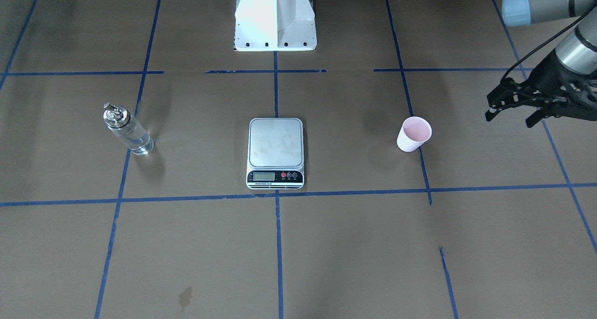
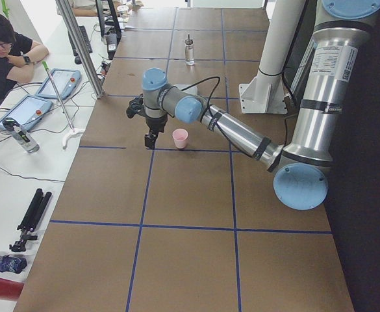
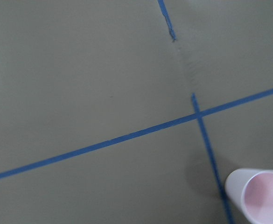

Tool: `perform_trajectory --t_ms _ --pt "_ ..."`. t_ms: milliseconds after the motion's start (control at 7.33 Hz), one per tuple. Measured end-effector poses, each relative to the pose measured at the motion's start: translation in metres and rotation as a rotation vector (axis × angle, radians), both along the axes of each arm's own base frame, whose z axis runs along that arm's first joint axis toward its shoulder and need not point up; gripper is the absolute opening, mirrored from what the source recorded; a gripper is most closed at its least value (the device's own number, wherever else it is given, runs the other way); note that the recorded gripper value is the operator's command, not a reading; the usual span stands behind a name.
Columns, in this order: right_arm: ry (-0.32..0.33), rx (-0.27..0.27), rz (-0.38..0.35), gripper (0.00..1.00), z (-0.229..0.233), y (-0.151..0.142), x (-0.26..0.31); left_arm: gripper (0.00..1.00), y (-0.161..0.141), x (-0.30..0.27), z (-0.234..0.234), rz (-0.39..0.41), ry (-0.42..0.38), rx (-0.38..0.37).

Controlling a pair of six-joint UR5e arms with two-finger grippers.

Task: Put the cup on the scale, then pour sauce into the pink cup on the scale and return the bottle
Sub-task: 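Move the left gripper down to the pink cup and grasp it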

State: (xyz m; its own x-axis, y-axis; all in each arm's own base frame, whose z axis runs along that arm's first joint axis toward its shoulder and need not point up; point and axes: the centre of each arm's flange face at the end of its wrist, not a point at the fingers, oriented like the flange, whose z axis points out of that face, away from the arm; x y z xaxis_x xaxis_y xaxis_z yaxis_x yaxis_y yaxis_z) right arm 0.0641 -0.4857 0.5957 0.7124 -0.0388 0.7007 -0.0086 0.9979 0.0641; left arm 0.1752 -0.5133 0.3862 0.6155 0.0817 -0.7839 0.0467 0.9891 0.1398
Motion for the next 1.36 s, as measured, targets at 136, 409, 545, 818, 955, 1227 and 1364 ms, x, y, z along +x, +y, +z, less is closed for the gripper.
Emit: perform_trajectory --t_ms 136,409,545,818,955,1227,1364 --pt "0.001 0.001 -0.002 1.00 0.000 -0.002 -0.001 1.00 0.006 0.023 -0.003 -0.053 0.035 -0.069" --pt "0.001 0.005 -0.003 1.00 -0.002 -0.005 -0.001 1.00 0.017 0.076 0.009 -0.151 0.041 -0.152" --pt "0.000 0.005 -0.003 1.00 -0.002 -0.005 -0.002 1.00 0.022 0.098 0.018 -0.177 0.039 -0.174" --pt "-0.001 0.004 -0.003 1.00 -0.002 -0.005 -0.002 1.00 0.030 0.120 0.026 -0.182 0.032 -0.190" --pt "-0.001 0.004 -0.003 1.00 -0.002 -0.005 -0.002 1.00 0.034 0.126 0.029 -0.179 0.023 -0.188" --pt "-0.001 0.003 -0.003 1.00 -0.002 -0.005 -0.002 0.99 0.042 0.136 0.035 -0.163 0.010 -0.188" --pt "-0.001 0.002 -0.003 1.00 -0.001 -0.005 -0.002 0.97 0.044 0.139 0.038 -0.156 0.005 -0.190"
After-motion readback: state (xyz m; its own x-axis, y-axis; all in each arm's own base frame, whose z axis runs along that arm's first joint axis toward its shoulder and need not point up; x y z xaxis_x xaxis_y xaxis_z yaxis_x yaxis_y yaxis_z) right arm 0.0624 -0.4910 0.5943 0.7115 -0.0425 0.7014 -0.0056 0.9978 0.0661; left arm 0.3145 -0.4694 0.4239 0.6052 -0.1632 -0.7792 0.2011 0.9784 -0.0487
